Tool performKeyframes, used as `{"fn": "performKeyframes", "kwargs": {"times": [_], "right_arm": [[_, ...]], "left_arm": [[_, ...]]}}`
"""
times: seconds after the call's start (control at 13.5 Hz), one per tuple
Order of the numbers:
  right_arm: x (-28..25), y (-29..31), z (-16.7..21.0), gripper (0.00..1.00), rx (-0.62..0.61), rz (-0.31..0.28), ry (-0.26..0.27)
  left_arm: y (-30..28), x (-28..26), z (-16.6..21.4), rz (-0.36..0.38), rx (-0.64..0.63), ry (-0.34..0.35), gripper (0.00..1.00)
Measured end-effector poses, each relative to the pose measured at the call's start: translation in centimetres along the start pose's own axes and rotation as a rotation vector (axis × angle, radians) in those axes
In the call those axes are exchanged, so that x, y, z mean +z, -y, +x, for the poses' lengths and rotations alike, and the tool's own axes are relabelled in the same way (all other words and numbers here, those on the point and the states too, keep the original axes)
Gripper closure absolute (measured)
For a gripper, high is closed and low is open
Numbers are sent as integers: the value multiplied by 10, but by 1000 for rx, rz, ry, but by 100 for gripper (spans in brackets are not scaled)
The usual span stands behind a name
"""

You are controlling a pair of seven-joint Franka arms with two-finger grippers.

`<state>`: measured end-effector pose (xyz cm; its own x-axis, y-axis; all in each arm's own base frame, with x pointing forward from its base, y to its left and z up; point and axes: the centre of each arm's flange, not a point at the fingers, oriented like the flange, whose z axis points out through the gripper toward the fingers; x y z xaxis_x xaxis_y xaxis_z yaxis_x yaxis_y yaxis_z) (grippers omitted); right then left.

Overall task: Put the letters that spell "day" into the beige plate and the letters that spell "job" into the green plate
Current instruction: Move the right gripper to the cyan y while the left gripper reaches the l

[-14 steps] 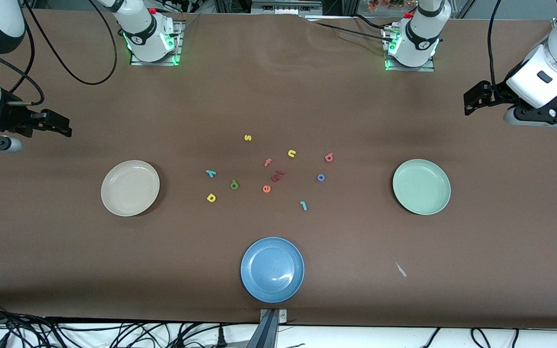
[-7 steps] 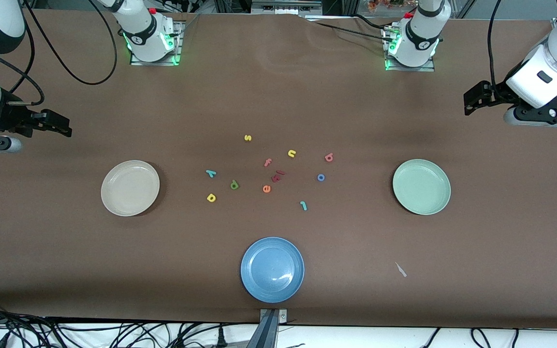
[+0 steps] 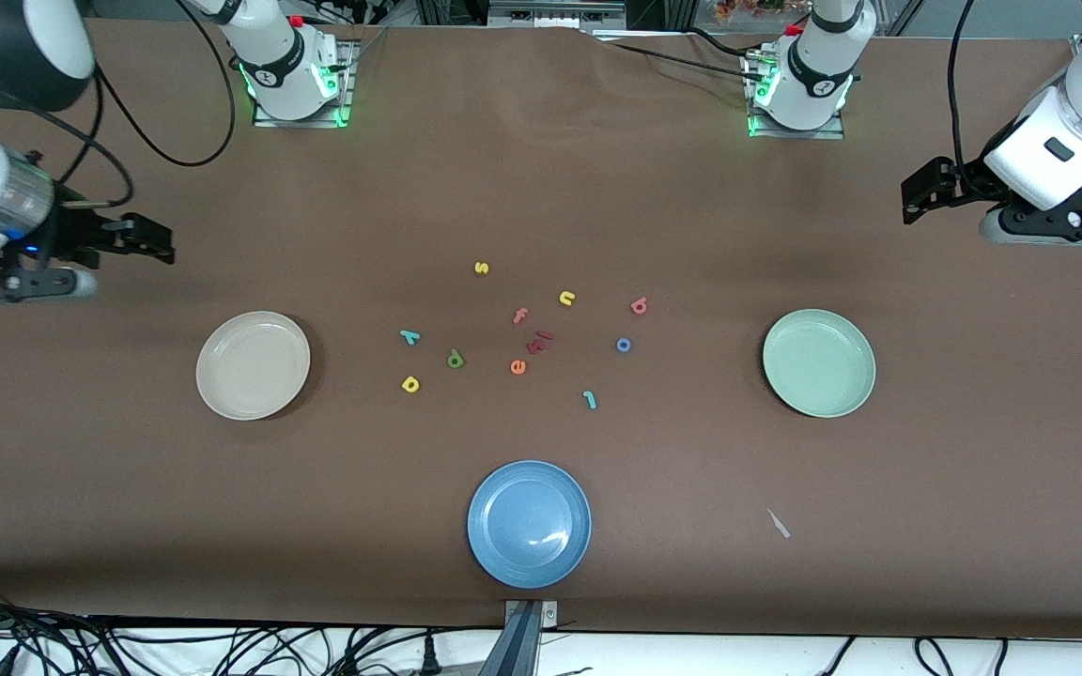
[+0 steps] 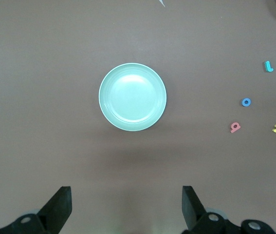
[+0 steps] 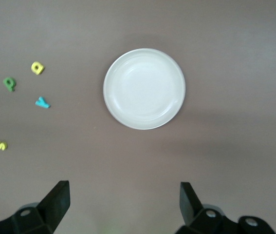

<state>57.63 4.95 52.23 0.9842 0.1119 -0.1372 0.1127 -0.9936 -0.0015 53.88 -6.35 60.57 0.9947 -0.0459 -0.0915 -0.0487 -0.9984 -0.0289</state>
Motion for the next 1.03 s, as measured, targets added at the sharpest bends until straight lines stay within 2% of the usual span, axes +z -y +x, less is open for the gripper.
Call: {"fn": "performKeyframes", "kwargs": {"times": [0.22, 0.3, 0.52, 0.74, 1.03], "right_arm": [[30, 47, 14, 0, -43, -13, 47], [39, 58, 20, 0, -46, -16, 42], [79, 95, 35, 0, -63, -17, -13], [148, 151, 34, 0, -95, -14, -78], [240, 208, 39, 0, -177, -24, -96]], "left_arm": [[-7, 4, 1, 1, 13, 8, 0], [-11, 9, 4, 2, 20, 19, 0], [-26, 31, 15, 4, 47, 61, 0], [-53, 54, 23, 10, 95, 104, 0], [-74, 75, 38, 11, 129, 132, 0]]}}
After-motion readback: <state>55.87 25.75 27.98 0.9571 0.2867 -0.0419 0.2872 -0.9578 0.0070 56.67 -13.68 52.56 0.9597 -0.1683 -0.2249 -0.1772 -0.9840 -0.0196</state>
